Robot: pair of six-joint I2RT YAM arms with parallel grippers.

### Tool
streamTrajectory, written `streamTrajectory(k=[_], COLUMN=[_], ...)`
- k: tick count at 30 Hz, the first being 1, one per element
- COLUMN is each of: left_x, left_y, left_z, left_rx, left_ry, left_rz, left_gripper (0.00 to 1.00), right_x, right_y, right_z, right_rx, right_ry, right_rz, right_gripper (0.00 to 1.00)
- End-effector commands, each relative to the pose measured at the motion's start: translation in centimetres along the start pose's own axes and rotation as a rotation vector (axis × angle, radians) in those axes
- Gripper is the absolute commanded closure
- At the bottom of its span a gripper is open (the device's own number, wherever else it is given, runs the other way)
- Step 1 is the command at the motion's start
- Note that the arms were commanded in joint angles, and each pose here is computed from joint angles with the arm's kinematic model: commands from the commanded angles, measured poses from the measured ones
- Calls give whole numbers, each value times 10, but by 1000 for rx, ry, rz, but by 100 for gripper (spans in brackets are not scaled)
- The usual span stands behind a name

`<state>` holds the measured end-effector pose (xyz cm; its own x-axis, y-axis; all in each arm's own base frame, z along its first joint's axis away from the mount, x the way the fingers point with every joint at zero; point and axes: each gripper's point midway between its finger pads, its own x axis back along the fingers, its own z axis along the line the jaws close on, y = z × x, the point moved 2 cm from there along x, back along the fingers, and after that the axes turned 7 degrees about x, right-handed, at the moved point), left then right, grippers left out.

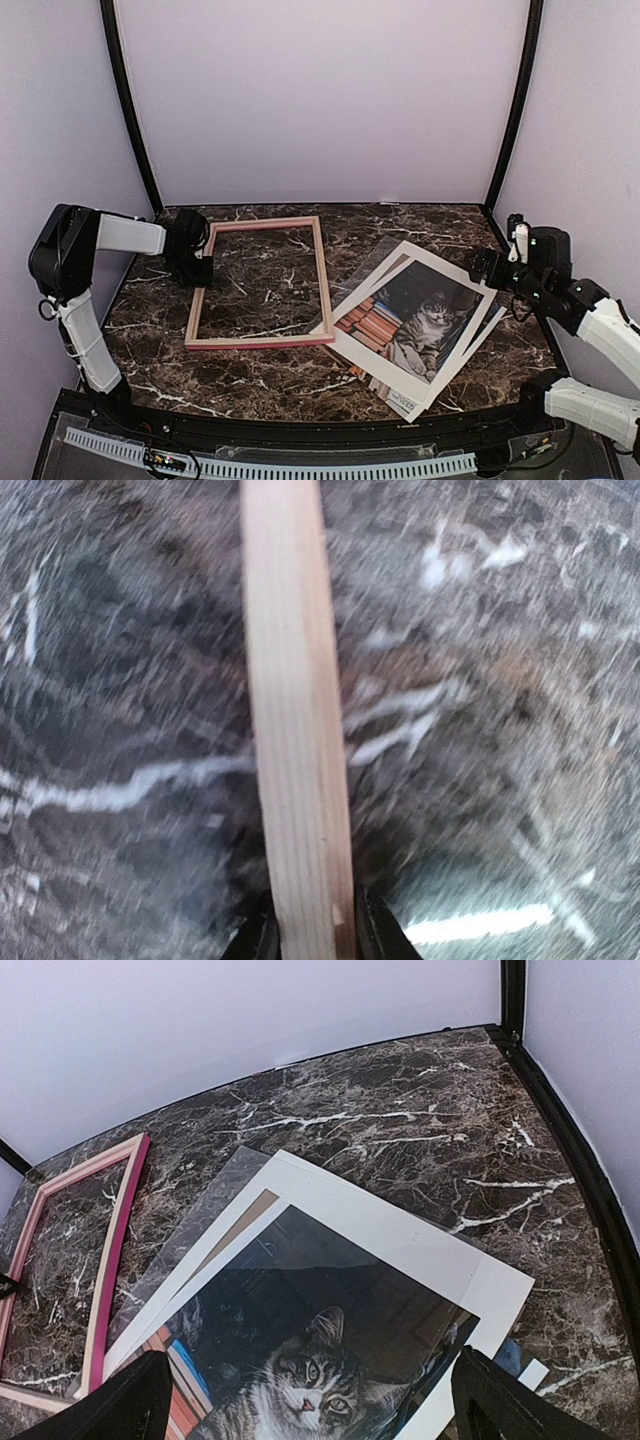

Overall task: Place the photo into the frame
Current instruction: Move the frame body to the center of the board.

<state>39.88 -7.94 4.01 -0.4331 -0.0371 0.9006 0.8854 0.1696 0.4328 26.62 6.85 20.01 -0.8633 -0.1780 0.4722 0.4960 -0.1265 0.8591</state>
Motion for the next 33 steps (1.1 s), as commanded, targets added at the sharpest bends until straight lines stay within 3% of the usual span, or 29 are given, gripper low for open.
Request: streamTrajectory(k=[1,13,26,33], left_x=[16,23,13,3], left_y=[-32,-42,-9,-2], left_z=[26,73,90,99], left_rx=[-45,-135,-180,-277], left_ry=[89,348,340,392], left_rz=[70,64,27,39], left_gripper=[82,89,89,89], right_x=[0,-21,-39,-46], right_y=[6,-5,-25,-30], right_z=[-1,-7,-9,-11], right_rx=[-12,15,26,30], right_ry=[-8,-59,-67,-85], right_rz=[-11,59,142,172], right_gripper=[1,1,1,1])
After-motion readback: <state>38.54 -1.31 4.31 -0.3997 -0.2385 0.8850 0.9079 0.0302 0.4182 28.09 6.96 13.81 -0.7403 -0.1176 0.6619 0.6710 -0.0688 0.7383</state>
